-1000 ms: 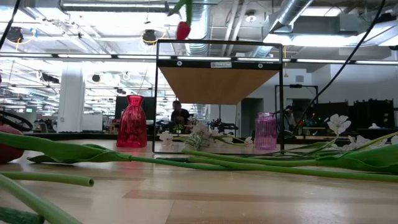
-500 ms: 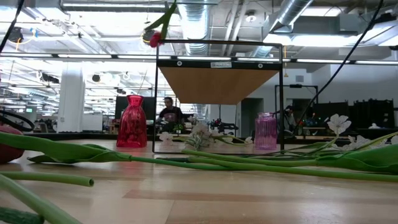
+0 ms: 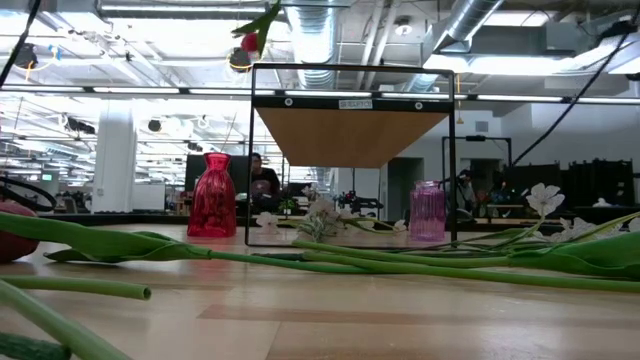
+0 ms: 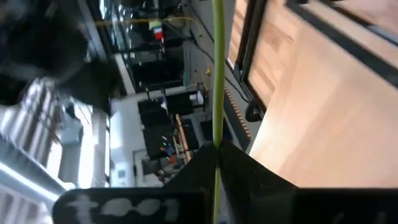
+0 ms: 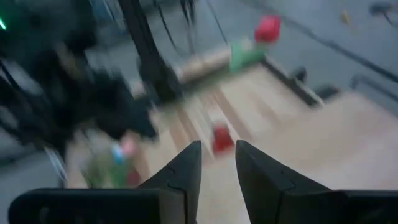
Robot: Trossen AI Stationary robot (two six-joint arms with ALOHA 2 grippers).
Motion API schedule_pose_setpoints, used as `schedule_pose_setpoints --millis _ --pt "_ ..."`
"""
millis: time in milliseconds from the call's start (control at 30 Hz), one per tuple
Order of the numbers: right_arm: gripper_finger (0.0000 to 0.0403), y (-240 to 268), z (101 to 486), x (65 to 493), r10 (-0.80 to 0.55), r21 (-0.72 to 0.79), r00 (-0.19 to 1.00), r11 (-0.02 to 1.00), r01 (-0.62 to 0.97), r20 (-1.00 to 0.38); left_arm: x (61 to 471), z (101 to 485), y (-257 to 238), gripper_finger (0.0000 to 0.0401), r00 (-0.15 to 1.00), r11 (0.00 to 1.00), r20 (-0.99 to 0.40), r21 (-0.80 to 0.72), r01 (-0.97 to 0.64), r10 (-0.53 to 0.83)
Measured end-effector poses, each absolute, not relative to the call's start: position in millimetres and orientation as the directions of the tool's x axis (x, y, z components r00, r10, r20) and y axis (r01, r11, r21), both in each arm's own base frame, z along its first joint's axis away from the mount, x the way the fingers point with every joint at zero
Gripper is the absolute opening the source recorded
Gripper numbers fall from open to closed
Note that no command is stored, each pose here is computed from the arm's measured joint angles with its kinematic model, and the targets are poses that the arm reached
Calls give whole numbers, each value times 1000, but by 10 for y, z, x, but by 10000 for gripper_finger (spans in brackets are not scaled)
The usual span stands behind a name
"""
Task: Pick and place flowers into a vace then onto a shelf
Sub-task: Put the red tulip into the red flower vase
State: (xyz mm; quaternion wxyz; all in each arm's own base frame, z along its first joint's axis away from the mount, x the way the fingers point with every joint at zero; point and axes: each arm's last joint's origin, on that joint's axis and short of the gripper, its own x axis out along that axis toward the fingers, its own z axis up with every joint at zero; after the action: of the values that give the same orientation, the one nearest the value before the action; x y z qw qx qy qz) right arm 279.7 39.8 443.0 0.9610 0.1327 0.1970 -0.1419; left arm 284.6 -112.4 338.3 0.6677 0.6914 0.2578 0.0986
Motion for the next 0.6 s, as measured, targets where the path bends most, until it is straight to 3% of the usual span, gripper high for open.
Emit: schedule_pose_setpoints --millis 200,467,600 --pt "91 181 4160 2782 -118 391 964 897 206 -238 2786 3250 -1235 0 860 -148 -233 932 331 454" --pt "92 11 3795 2946 -134 432 963 873 227 -236 2705 3209 -1403 0 890 -188 -245 923 335 385" --pt "93 51 3706 3146 3 477 982 875 88 -186 2661 3205 -1497 0 910 -229 -257 912 339 324"
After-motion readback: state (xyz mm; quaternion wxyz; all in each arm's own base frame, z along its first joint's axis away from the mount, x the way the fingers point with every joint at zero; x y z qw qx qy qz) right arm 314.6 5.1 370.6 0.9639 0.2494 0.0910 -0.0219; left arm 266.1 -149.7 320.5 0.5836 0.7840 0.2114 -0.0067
